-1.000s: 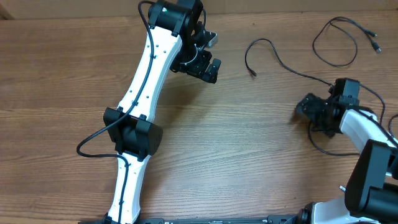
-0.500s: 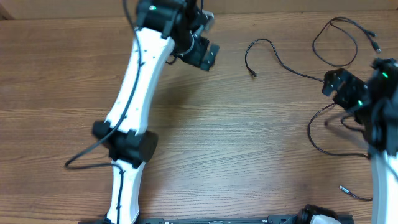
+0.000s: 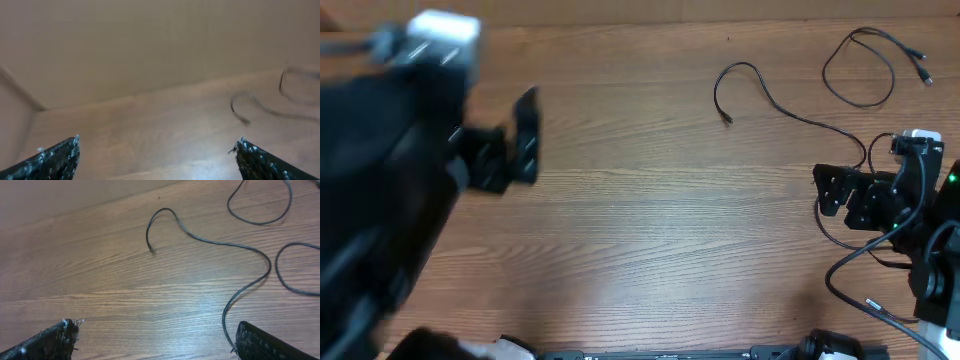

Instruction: Untangle cables

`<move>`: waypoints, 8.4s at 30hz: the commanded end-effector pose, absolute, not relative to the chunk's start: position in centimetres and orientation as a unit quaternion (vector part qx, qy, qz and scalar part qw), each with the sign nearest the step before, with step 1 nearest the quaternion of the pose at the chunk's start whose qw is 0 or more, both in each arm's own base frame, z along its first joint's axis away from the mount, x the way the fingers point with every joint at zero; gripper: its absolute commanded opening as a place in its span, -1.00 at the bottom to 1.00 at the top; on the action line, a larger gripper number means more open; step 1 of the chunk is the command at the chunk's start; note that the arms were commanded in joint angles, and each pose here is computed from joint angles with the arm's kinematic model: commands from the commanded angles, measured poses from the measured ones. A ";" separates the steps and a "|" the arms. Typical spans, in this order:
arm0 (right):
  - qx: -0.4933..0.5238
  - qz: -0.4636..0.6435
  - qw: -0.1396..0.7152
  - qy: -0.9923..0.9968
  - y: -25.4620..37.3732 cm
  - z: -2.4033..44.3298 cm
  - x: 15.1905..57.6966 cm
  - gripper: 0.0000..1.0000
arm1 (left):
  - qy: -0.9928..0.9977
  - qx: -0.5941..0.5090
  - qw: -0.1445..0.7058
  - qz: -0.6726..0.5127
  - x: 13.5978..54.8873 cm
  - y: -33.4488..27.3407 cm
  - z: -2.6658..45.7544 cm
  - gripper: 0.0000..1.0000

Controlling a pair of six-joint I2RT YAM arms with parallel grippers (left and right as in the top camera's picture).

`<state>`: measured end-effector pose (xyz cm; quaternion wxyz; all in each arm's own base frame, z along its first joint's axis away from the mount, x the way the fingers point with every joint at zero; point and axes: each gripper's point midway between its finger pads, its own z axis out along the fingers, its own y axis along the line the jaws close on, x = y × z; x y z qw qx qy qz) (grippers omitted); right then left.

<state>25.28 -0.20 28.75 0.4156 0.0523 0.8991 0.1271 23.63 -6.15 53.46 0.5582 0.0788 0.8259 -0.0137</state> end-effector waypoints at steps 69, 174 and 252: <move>0.072 0.135 0.308 0.939 -4.5 15.3 39.1 1.00 | 0.917 0.109 0.385 -0.006 28.9 -5.9 28.1 0.99; -0.009 0.068 0.654 0.753 2.5 31.8 30.5 0.99 | 0.732 0.017 0.680 0.021 24.6 0.7 15.7 0.99; 0.084 0.094 0.692 0.711 0.4 17.0 24.6 1.00 | 0.732 0.017 0.680 0.021 24.6 0.7 15.7 0.99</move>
